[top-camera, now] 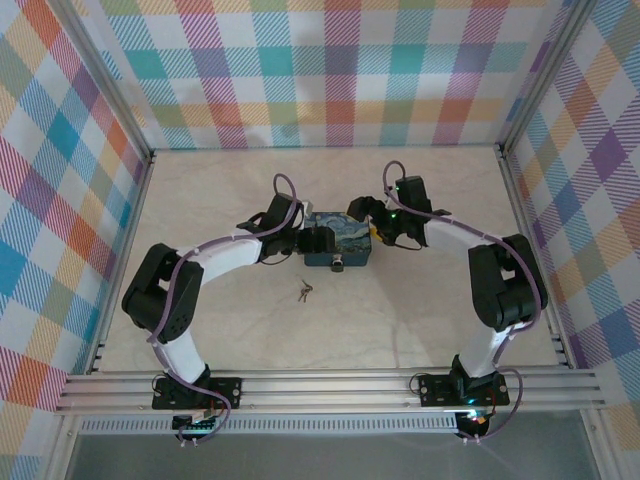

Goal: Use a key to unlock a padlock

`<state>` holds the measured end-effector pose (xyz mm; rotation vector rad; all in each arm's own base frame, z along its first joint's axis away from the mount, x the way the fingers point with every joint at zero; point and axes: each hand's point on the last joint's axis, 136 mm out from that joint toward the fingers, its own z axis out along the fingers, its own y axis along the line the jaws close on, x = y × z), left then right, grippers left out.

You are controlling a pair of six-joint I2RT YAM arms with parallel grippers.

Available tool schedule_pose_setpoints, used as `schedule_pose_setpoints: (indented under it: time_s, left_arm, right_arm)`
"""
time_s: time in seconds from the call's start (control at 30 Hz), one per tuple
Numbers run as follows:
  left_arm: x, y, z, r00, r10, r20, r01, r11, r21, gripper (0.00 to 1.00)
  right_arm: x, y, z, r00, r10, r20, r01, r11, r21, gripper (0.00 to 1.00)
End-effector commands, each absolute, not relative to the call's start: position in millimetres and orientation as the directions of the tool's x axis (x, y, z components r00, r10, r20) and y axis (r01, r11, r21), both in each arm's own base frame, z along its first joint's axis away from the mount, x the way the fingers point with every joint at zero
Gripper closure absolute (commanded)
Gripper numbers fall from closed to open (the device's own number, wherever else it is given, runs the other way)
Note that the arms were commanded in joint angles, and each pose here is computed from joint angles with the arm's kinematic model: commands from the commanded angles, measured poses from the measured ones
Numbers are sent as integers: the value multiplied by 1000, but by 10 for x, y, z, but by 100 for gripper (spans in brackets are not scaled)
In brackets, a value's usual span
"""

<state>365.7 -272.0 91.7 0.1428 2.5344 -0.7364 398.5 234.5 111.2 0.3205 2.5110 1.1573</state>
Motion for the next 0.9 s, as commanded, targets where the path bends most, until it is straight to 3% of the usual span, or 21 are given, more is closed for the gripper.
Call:
schedule_pose_setpoints:
  time_s: [0.0, 0.13, 0.57, 0.73, 0.87]
  left_arm:
    - [3707, -2775, 1225, -834, -19, -552, 283, 843, -458, 8]
    - [3707, -2714, 1230, -838, -19, -546, 262, 862, -433, 8]
    - [3580, -2215, 1366, -843, -23, -538, 153, 947, -281, 6]
    - [3617, -1848, 1464, -856, -112, -505, 17, 970, -244, 5]
    - [3652, -1541, 1458, -850, -176, -497, -72, 973, -220, 5]
  right_arm:
    - [3803, 2568, 1230, -937, 274, -215, -1, 615, 788, 3]
    - [3723, 2571, 1194, -934, 278, -223, 5, 636, 772, 1]
    - [3778, 2281, 1749, -879, 163, -448, -154, 792, 591, 1]
    - [3399, 2366, 1821, -877, 60, -477, -257, 780, 570, 16]
    - [2931, 2566, 1717, -888, -46, -458, -325, 768, 552, 41]
